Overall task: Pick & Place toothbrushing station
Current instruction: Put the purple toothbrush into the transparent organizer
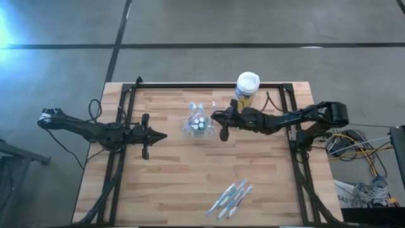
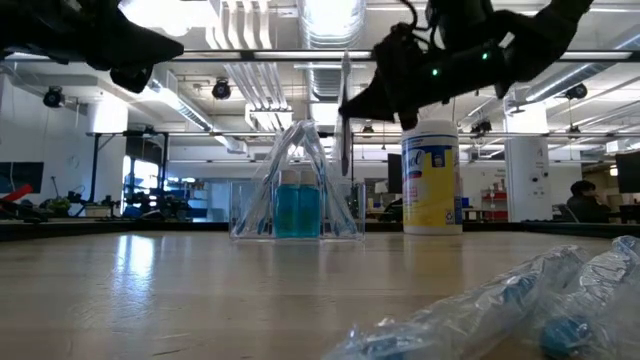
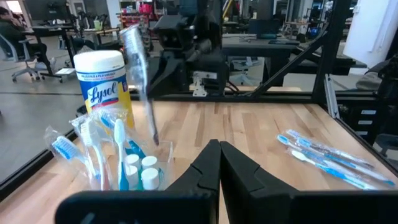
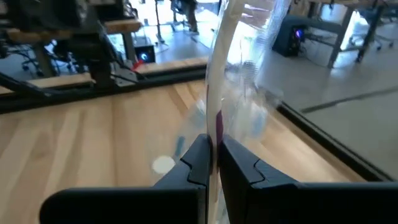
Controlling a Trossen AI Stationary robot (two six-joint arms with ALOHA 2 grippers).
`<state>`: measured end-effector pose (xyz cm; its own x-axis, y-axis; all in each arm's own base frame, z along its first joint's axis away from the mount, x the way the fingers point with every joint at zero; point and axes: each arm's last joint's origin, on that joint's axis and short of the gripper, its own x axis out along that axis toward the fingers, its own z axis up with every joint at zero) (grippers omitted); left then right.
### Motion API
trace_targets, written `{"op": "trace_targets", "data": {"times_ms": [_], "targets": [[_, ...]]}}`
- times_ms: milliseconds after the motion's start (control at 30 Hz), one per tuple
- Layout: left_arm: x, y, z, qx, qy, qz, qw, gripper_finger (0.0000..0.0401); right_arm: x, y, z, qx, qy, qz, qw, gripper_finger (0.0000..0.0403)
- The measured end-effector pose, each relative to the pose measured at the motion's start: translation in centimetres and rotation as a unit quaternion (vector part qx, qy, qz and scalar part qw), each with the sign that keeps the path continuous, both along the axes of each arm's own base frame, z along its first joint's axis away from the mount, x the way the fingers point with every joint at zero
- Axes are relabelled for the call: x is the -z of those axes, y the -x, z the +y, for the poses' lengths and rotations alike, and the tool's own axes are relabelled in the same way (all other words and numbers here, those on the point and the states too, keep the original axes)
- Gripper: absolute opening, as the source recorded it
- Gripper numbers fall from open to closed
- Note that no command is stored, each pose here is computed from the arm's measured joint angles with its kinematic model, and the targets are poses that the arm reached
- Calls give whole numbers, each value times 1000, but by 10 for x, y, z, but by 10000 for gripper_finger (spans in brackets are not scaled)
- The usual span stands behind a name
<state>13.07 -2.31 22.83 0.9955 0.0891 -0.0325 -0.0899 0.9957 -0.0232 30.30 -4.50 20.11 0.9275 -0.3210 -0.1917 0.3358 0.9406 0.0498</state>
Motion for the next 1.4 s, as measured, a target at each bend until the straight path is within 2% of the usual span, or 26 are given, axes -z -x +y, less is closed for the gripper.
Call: {"op": "trace_targets", "data": {"times_ms": [500,700,1067,1167,1400], "targets": [[2,0,0,-2,4,-1,1000,7,33,-14,-9,19,-31,48,998,13],[2,0,0,-2,6,-1,1000,7,41,-23,-11,19,-32,66,997,13],[2,0,0,-1,7,-1,1000,7,46,-23,-10,9,-43,82,996,15],[2,0,0,-1,9,-1,1000,7,48,-22,-9,-6,-56,92,994,33],[2,0,0,0,11,-2,1000,7,42,-20,-9,-5,-61,86,994,115]]}}
